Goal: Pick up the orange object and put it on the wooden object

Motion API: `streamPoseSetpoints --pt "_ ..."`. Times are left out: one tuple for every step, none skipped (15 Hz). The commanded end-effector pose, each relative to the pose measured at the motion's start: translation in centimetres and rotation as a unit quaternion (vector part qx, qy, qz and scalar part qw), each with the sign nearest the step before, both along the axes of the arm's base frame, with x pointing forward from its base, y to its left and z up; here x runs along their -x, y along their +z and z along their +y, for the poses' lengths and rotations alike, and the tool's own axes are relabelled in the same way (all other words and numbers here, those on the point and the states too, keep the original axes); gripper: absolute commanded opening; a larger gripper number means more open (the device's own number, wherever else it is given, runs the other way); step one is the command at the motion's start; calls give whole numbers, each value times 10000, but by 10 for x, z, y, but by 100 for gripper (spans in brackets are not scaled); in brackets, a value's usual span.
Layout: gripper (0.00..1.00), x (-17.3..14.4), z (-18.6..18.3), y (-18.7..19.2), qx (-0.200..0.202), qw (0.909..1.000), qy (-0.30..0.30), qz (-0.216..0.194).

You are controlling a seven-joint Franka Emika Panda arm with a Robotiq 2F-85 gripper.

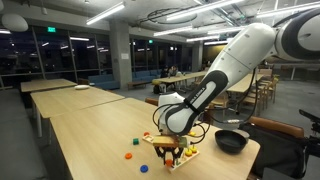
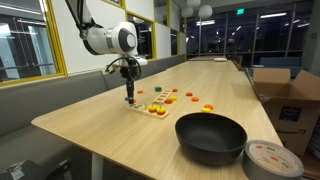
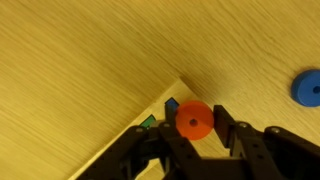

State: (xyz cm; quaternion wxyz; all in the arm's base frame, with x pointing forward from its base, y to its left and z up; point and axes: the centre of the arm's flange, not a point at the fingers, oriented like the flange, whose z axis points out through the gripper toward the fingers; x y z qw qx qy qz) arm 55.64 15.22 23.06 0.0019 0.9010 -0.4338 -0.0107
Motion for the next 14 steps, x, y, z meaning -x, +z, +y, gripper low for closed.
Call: streamPoseSetpoints --pt "18 -8 -5 1 -113 9999 -19 50" --pt "18 -7 -6 1 -128 9999 -32 54" --pt "18 -7 -7 0 -136 9999 -50 59" --pt "18 -6 -9 0 -146 9999 -67 63" --pt "18 -5 -10 -1 -158 9998 -82 65" --pt "18 -5 -11 -1 -169 9998 -96 65" --pt "18 -4 -12 -1 -181 9998 -108 67" --pt "18 -3 -13 -2 -188 9997 -109 70" --pt "18 -2 -12 -2 -188 9997 -103 69" --pt "18 0 -12 -2 -188 9998 -96 66" --pt "18 1 -12 -2 -184 9998 -90 63" --pt "18 2 -11 -2 -185 9998 -76 63" --pt "18 4 -10 -3 -187 9998 -37 70" --pt "18 5 -9 -3 -184 9998 -14 74"
